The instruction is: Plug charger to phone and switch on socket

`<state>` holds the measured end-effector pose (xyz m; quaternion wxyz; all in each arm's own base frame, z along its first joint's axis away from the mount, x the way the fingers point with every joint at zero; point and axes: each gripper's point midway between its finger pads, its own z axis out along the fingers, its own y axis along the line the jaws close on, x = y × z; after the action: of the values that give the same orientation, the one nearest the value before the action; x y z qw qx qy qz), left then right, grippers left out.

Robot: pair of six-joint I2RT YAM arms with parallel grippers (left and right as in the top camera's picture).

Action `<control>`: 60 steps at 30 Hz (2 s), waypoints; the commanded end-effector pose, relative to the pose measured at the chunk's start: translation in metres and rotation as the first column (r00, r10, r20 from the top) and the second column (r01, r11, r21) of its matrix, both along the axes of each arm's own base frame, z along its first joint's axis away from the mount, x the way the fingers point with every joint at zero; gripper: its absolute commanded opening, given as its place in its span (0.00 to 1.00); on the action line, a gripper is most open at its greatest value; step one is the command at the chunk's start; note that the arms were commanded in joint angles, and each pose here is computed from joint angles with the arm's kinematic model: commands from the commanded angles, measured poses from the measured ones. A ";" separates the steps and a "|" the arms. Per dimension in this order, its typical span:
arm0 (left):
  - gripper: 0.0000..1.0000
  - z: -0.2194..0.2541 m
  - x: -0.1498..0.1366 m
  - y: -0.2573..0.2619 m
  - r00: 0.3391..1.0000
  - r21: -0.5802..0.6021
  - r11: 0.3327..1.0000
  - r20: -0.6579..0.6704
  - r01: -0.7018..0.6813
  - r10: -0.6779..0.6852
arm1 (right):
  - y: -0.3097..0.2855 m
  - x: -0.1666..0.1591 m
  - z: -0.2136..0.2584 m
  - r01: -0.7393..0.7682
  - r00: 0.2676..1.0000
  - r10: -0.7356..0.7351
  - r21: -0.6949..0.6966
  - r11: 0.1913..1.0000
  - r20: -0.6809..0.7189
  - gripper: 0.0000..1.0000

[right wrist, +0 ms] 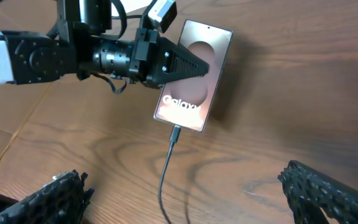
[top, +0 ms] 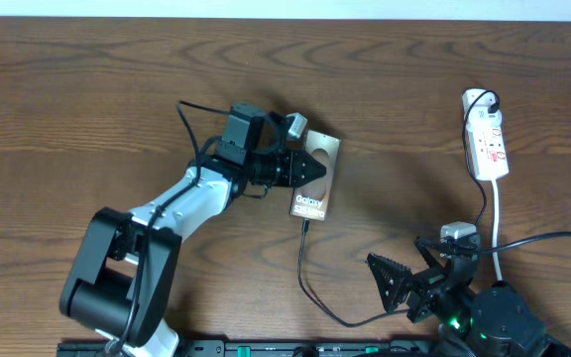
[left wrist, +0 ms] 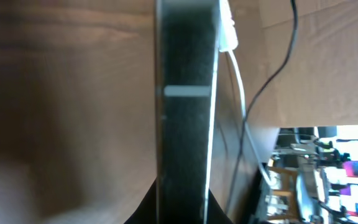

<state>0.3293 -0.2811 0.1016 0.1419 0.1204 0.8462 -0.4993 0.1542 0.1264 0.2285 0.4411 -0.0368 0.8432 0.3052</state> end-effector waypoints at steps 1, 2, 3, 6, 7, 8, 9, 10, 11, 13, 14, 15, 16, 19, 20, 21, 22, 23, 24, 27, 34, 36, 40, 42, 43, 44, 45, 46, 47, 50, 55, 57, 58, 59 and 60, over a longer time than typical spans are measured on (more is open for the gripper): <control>0.07 -0.013 0.015 0.000 1.000 -0.001 1.000 0.000 -0.020 0.020 | -0.003 0.002 0.006 0.037 0.999 -0.037 0.032 0.999 -0.010 0.99; 0.07 -0.017 0.018 -0.001 0.999 -0.007 0.999 -0.020 -0.033 0.032 | -0.004 0.002 0.006 0.041 0.999 -0.041 0.036 0.998 -0.017 0.99; 0.07 -0.021 0.020 -0.001 0.998 -0.012 0.999 -0.041 -0.048 0.047 | -0.004 0.002 0.005 0.043 0.999 -0.042 0.037 0.998 -0.021 0.99; 0.07 -0.040 0.032 0.004 0.982 0.038 0.988 -0.112 -0.152 0.155 | -0.004 0.001 0.004 0.055 0.998 -0.053 0.051 0.997 -0.040 0.99; 0.07 -0.044 0.034 0.006 0.975 0.054 0.982 -0.125 -0.178 0.184 | -0.004 0.001 0.003 0.062 0.997 -0.059 0.060 0.996 -0.051 0.99; 0.08 -0.048 0.037 0.008 0.969 0.070 0.977 -0.132 -0.202 0.209 | -0.005 0.001 0.002 0.069 0.996 -0.065 0.066 0.995 -0.063 0.99; 0.08 -0.049 0.039 0.010 0.966 0.079 0.974 -0.131 -0.213 0.222 | -0.005 0.000 0.000 0.076 0.995 -0.070 0.069 0.995 -0.076 0.99; 0.07 -0.050 0.040 0.010 0.965 0.084 0.972 -0.128 -0.219 0.228 | -0.006 -0.001 -0.002 0.079 0.994 -0.074 0.068 0.995 -0.085 0.99; 0.07 -0.050 0.040 0.011 0.965 0.085 0.972 -0.125 -0.219 0.229 | -0.007 -0.001 -0.004 0.082 0.993 -0.076 0.063 0.995 -0.093 0.99; 0.08 -0.050 0.040 0.011 0.965 0.086 0.972 -0.126 -0.219 0.229 | -0.008 -0.002 -0.007 0.085 0.991 -0.079 0.055 0.995 -0.105 0.99; 0.08 -0.051 0.039 0.011 0.965 0.087 0.972 -0.127 -0.219 0.228 | -0.008 -0.002 -0.008 0.089 0.990 -0.082 0.056 0.994 -0.113 0.99; 0.08 -0.052 0.039 0.011 0.965 0.088 0.972 -0.128 -0.218 0.228 | -0.008 -0.002 -0.008 0.093 0.989 -0.085 0.061 0.994 -0.118 0.99; 0.08 -0.053 0.039 0.011 0.965 0.090 0.972 -0.128 -0.217 0.227 | -0.008 -0.002 -0.008 0.096 0.989 -0.088 0.065 0.993 -0.121 0.99; 0.09 -0.064 0.039 0.016 0.957 0.130 0.963 -0.140 -0.237 0.255 | -0.008 -0.002 -0.008 0.105 0.987 -0.094 0.078 0.991 -0.133 0.99; 0.12 -0.073 0.038 0.021 0.948 0.171 0.951 -0.151 -0.256 0.282 | -0.007 -0.003 -0.008 0.104 0.986 -0.092 0.080 0.991 -0.136 0.99; 0.13 -0.080 0.037 0.025 0.941 0.200 0.943 -0.159 -0.266 0.299 | -0.007 -0.003 -0.008 0.103 0.986 -0.091 0.081 0.991 -0.136 0.99; 0.13 -0.088 0.035 0.029 0.934 0.229 0.935 -0.173 -0.272 0.314 | -0.007 -0.003 -0.008 0.103 0.986 -0.090 0.084 0.991 -0.139 0.99; 0.13 -0.094 0.032 0.031 0.928 0.250 0.930 -0.189 -0.270 0.320 | -0.007 -0.003 -0.008 0.102 0.986 -0.090 0.083 0.991 -0.139 0.99; 0.13 -0.100 0.029 0.033 0.924 0.263 0.927 -0.203 -0.266 0.323 | -0.007 -0.003 -0.008 0.103 0.986 -0.090 0.083 0.991 -0.139 0.99; 0.13 -0.117 0.023 0.034 0.915 0.290 0.923 -0.238 -0.252 0.325 | -0.007 -0.002 -0.007 0.107 0.986 -0.095 0.084 0.991 -0.135 0.99; 0.16 -0.142 0.016 0.037 0.881 0.325 0.910 -0.309 -0.256 0.358 | -0.007 0.003 -0.017 0.149 0.974 -0.134 0.071 0.986 -0.181 0.99; 0.17 -0.142 0.016 0.037 0.881 0.326 0.910 -0.308 -0.256 0.358 | -0.005 0.004 -0.022 0.161 0.968 -0.145 0.064 0.985 -0.204 0.99; 0.34 -0.144 0.013 0.039 0.898 0.339 0.913 -0.288 -0.229 0.332 | -0.002 0.008 -0.033 0.170 0.957 -0.160 0.021 0.985 -0.240 0.99; 0.39 -0.147 0.010 0.042 0.899 0.356 0.908 -0.286 -0.221 0.331 | 0.000 0.009 -0.037 0.170 0.953 -0.164 0.001 0.985 -0.254 0.99; 0.41 -0.148 0.009 0.043 0.900 0.364 0.905 -0.284 -0.218 0.331 | 0.001 0.010 -0.039 0.170 0.952 -0.166 -0.007 0.985 -0.259 0.99; 0.44 -0.150 0.008 0.046 0.896 0.381 0.898 -0.283 -0.221 0.341 | 0.002 0.011 -0.041 0.170 0.950 -0.168 -0.015 0.985 -0.264 0.99; 0.45 -0.152 0.008 0.048 0.894 0.394 0.892 -0.281 -0.223 0.348 | 0.003 0.012 -0.042 0.170 0.948 -0.170 -0.022 0.985 -0.268 0.99; 0.47 -0.154 0.007 0.050 0.893 0.407 0.886 -0.278 -0.223 0.353 | 0.004 0.014 -0.044 0.170 0.947 -0.171 -0.029 0.985 -0.273 0.99; 0.49 -0.155 0.006 0.051 0.896 0.413 0.884 -0.274 -0.219 0.350 | 0.006 0.015 -0.045 0.169 0.945 -0.172 -0.035 0.985 -0.276 0.99; 0.53 -0.156 0.004 0.052 0.897 0.421 0.882 -0.276 -0.211 0.346 | 0.010 0.019 -0.049 0.173 0.940 -0.179 -0.044 0.984 -0.290 0.99; 0.57 -0.160 0.003 0.058 0.891 0.451 0.866 -0.271 -0.218 0.365 | 0.012 0.021 -0.059 0.184 0.924 -0.199 -0.075 0.980 -0.327 0.99; 0.58 -0.161 0.002 0.059 0.889 0.462 0.860 -0.271 -0.218 0.371 | 0.013 0.022 -0.065 0.183 0.917 -0.206 -0.100 0.978 -0.341 0.99; 0.59 -0.162 0.001 0.060 0.887 0.465 0.858 -0.273 -0.217 0.372 | 0.014 0.022 -0.067 0.182 0.915 -0.209 -0.110 0.977 -0.346 0.99; 0.59 -0.163 0.000 0.061 0.887 0.472 0.856 -0.274 -0.213 0.372 | 0.014 0.023 -0.070 0.182 0.912 -0.213 -0.120 0.976 -0.351 0.99; 0.60 -0.163 -0.001 0.062 0.890 0.477 0.854 -0.272 -0.206 0.367 | 0.015 0.023 -0.073 0.180 0.908 -0.217 -0.132 0.975 -0.358 0.99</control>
<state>0.3539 -0.2647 0.0147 0.0629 -0.0278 0.9077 -0.4140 0.1736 0.1422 0.1615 0.3063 0.0746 0.9196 0.2342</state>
